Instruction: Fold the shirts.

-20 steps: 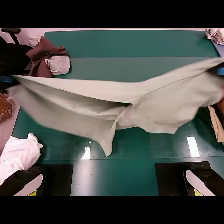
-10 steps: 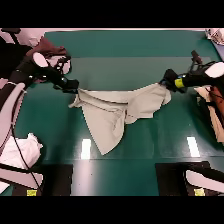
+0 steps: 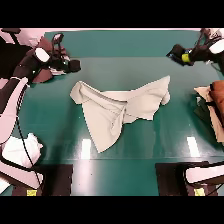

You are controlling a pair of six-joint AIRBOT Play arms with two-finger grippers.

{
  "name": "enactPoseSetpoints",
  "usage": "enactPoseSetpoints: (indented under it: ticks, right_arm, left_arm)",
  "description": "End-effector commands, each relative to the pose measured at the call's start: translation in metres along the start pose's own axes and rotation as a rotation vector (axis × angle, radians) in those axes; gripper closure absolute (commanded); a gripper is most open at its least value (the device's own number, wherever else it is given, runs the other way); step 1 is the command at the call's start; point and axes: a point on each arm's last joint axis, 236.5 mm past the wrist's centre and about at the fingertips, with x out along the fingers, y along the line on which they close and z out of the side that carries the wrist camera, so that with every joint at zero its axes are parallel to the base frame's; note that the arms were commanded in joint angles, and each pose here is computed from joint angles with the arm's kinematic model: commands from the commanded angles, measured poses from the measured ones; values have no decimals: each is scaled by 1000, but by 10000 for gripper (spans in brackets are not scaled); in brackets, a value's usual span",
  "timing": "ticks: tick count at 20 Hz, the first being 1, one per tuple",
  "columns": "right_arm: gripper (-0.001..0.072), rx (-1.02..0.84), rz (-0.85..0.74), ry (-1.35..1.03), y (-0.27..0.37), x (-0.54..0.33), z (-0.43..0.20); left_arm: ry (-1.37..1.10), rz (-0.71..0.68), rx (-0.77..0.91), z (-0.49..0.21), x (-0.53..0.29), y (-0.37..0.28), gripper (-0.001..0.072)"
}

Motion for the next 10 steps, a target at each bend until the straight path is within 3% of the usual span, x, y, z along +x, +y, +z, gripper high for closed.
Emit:
enactPoseSetpoints:
  ticks: [1,7,10]
  right_arm:
    - [336,-51,-7,71,-12,-9,7]
    - [330,-38,-27,474,-45,-61,-72]
    - [330,2,9,502,-36,-67,-95]
  left_arm:
    - [3,-9,19,11,-12,-7,441]
    - [337,-37,40,-67,-26,-13,442]
    - [353,-41,62,-71,-28,-13,442]
